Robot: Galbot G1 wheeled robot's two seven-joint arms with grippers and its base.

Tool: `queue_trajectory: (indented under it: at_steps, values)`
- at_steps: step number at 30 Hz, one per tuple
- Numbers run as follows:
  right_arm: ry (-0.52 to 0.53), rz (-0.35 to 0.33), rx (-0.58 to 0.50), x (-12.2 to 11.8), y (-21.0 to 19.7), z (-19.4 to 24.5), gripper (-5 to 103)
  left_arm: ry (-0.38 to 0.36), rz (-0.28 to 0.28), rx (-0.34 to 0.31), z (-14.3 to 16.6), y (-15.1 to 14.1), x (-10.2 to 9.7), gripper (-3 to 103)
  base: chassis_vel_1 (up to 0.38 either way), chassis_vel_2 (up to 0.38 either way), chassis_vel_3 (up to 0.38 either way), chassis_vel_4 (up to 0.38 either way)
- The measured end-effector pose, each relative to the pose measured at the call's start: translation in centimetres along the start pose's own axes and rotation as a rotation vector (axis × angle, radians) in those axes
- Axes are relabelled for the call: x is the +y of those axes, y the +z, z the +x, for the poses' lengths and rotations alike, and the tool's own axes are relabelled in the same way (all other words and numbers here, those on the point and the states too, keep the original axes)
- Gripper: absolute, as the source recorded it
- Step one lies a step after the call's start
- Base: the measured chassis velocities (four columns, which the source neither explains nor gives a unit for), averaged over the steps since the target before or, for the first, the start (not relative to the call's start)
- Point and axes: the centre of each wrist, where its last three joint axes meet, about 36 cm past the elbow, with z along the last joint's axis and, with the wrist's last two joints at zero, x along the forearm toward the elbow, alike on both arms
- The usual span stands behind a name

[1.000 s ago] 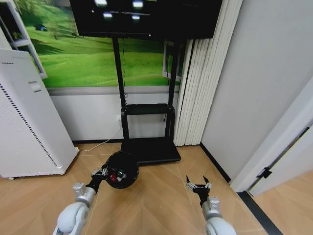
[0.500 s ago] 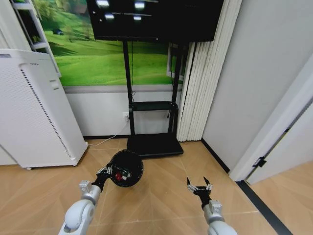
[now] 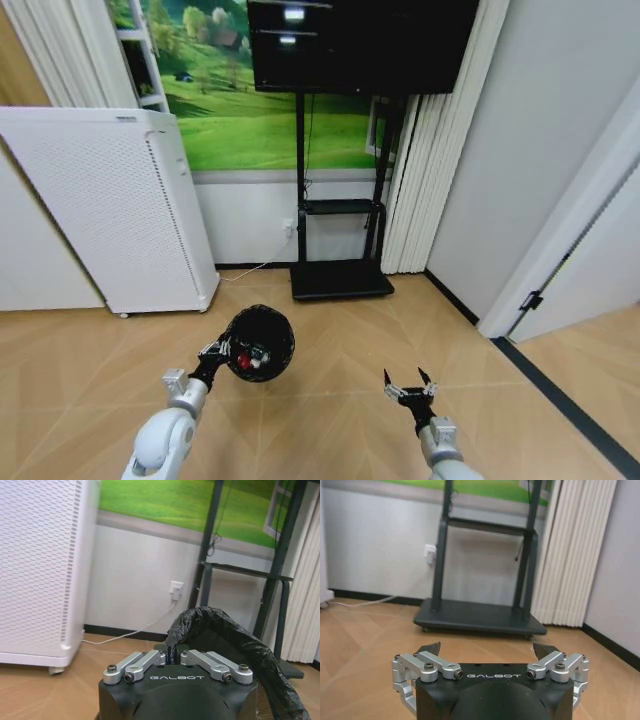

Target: Pick up the trash bin and place the garbage on the floor into it.

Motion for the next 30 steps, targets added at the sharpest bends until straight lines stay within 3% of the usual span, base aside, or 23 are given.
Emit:
queue_trajectory:
  at_steps: [6,10,12,13,16,17,21,23,25,26,29,30]
  values:
    - [-0.014,-0.017,-0.005,-0.4,0.6,-0.5,100,-0.032,0.02,-0.001,0.2,0.2,-0.2,7,0.406,0.156,-0.384,-0.148]
    - [-0.026,-0.025,0.003,-0.4,0.9,-0.2,100,-0.092,0.074,-0.002,0.4,0.2,-0.8,7,0.026,0.086,-0.052,-0.056]
    - [-0.031,-0.03,0.003,-0.1,1.0,-0.2,100,-0.211,0.164,0.012,0.7,0.0,-1.2,7,-0.057,-0.005,0.054,0.007]
    - [-0.031,-0.03,0.003,-0.1,1.0,-0.2,100,-0.211,0.164,0.012,0.7,0.0,-1.2,7,-0.113,-0.01,0.108,0.014]
    - [-0.034,-0.038,0.0,0.3,0.8,-0.2,100,-0.427,0.319,0.035,1.1,0.0,-1.4,7,-0.119,-0.047,0.102,0.039]
    - [-0.034,-0.038,0.0,0.3,0.8,-0.2,100,-0.427,0.319,0.035,1.1,0.0,-1.4,7,-0.103,-0.035,0.087,0.03]
    - [-0.039,-0.038,0.0,0.3,0.6,-0.3,100,-0.556,0.431,0.037,1.5,-0.3,0.2,7,-0.029,-0.009,0.031,0.013]
    - [-0.039,-0.038,0.001,0.3,0.6,-0.3,100,-0.569,0.439,0.035,1.5,-0.3,0.5,7,0.0,0.0,0.0,0.0]
    - [-0.042,-0.032,0.009,0.1,0.7,-0.1,100,-0.618,0.511,0.021,1.5,-0.6,2.3,7,0.0,0.0,0.0,0.0]
    - [-0.042,-0.032,0.009,0.1,0.7,-0.1,100,-0.618,0.511,0.021,1.5,-0.6,2.3,7,0.0,0.0,0.0,0.0]
    - [-0.044,-0.025,0.02,0.0,1.1,0.2,100,-0.621,0.681,0.031,1.4,0.1,4.8,7,0.0,0.0,0.0,0.0]
    - [-0.044,-0.025,0.02,0.0,1.1,0.2,100,-0.621,0.681,0.031,1.4,0.1,4.8,7,0.0,0.0,0.0,0.0]
